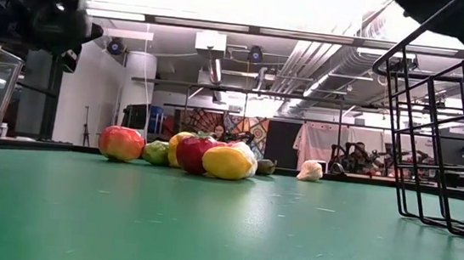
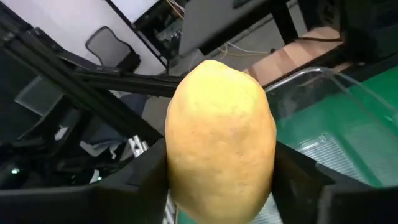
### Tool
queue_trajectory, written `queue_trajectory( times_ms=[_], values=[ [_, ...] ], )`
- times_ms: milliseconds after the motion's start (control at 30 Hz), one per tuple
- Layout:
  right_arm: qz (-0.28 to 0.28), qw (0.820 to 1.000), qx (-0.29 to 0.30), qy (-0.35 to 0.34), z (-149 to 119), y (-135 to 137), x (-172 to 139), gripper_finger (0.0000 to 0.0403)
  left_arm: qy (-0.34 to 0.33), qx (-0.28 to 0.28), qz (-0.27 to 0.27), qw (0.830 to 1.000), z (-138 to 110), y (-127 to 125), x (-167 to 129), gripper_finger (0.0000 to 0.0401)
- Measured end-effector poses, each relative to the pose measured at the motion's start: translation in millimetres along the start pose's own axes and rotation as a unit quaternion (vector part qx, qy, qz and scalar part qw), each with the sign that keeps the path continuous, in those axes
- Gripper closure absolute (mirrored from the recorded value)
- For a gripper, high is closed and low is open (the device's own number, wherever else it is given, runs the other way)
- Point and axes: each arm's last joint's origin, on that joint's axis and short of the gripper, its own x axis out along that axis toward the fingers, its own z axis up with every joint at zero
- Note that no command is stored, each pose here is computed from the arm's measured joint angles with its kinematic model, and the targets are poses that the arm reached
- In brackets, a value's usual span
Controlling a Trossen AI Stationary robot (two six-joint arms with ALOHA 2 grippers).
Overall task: Sort produce into baskets
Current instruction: Put the middle lemon into the transparent bin, then put the bottom lemon into the transparent bin
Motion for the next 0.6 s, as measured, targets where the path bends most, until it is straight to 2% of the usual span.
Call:
queue_trajectory(
  times_ms=[100, 200, 300, 433, 533, 600],
  values=[
    [0.015, 0.998, 0.042, -0.033, -9.0, -6.8, 2.3, 0.012, 0.001, 0.0, 0.0, 1.0, -0.3, 0.0, 0.2, 0.04],
    [0.011, 0.998, 0.065, -0.011, -8.5, -7.6, 0.8, 0.008, 0.004, 0.0, 0.001, 1.0, -0.9, 0.2, 0.5, 0.04],
    [0.022, 0.998, 0.062, 0.0, 2.9, -1.5, -1.5, 0.006, 0.006, 0.0, 0.001, 1.0, -1.1, 0.2, 0.7, 0.04],
    [0.032, 0.999, 0.037, 0.015, 29.6, 4.7, -15.1, 0.0055, 0.005, 0.0, 0.001, 1.0, -0.8, 0.2, 0.6, 0.04],
    [-0.041, 0.996, -0.019, 0.071, 53.8, 5.5, -42.8, 0.0054, 0.005, 0.0, 0.001, 1.0, -0.8, 0.2, 0.7, 0.04],
    [-0.114, 0.985, -0.067, 0.11, 70.3, 8.6, -70.0, 0.0054, 0.005, 0.0, 0.001, 1.0, -0.9, 0.2, 0.7, 0.04]
  ],
)
